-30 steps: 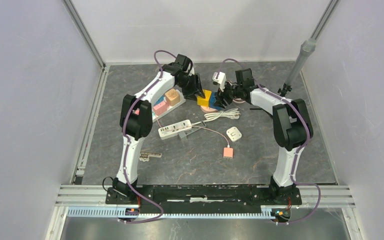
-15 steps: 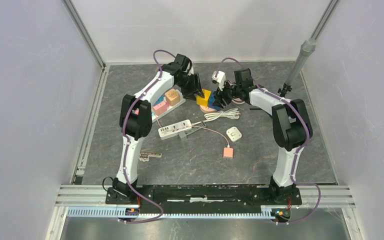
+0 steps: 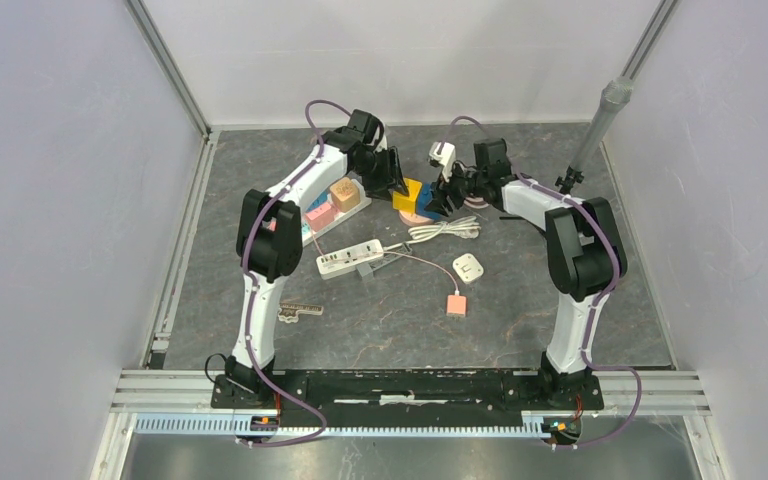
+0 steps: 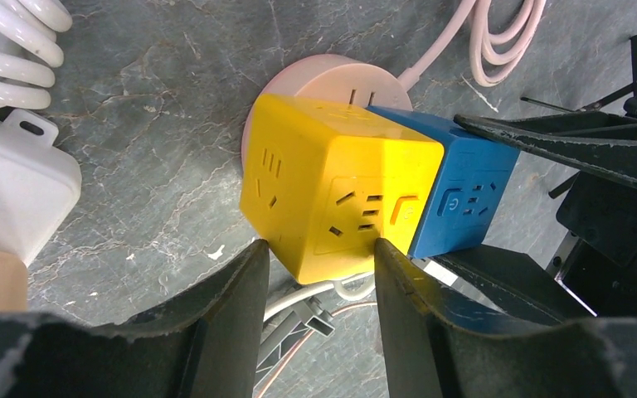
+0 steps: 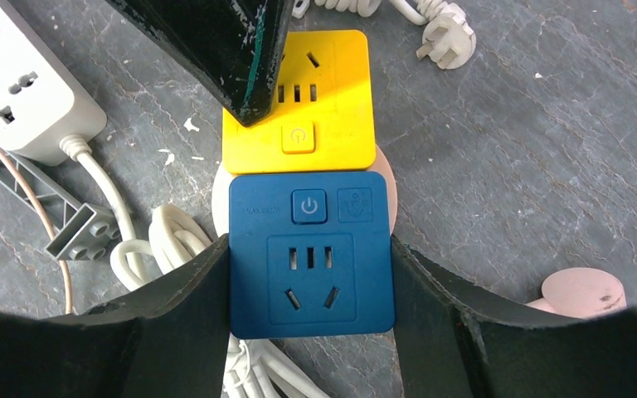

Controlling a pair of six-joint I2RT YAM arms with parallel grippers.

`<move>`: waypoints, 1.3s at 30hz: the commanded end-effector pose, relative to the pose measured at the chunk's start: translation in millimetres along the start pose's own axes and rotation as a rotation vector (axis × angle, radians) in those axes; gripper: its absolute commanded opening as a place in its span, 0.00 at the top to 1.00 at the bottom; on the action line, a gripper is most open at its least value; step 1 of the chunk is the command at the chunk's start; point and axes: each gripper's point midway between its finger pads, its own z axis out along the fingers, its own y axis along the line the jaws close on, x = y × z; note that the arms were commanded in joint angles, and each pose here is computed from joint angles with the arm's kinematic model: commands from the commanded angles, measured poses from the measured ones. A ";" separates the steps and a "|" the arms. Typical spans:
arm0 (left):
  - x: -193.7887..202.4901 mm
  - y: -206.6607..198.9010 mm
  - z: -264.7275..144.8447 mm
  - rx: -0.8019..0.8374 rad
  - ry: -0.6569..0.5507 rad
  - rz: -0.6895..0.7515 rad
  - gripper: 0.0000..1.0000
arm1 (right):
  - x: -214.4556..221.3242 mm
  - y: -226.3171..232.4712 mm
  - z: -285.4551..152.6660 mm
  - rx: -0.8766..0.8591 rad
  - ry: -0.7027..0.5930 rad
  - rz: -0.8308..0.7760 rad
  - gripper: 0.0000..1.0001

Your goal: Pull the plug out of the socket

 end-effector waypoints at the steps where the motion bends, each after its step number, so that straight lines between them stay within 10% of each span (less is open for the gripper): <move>1: 81.3 58.0 40.4 -0.235 0.238 -0.001 0.45 | -66.8 19.3 -13.5 -0.075 -0.225 -0.064 1.00; 30: 84.9 74.4 42.9 -0.301 0.236 0.015 0.46 | -50.1 28.8 -20.9 -0.099 -0.199 -0.113 1.00; 39: 82.0 73.9 43.0 -0.306 0.226 0.024 0.46 | -81.9 18.0 -43.8 -0.120 -0.387 -0.013 1.00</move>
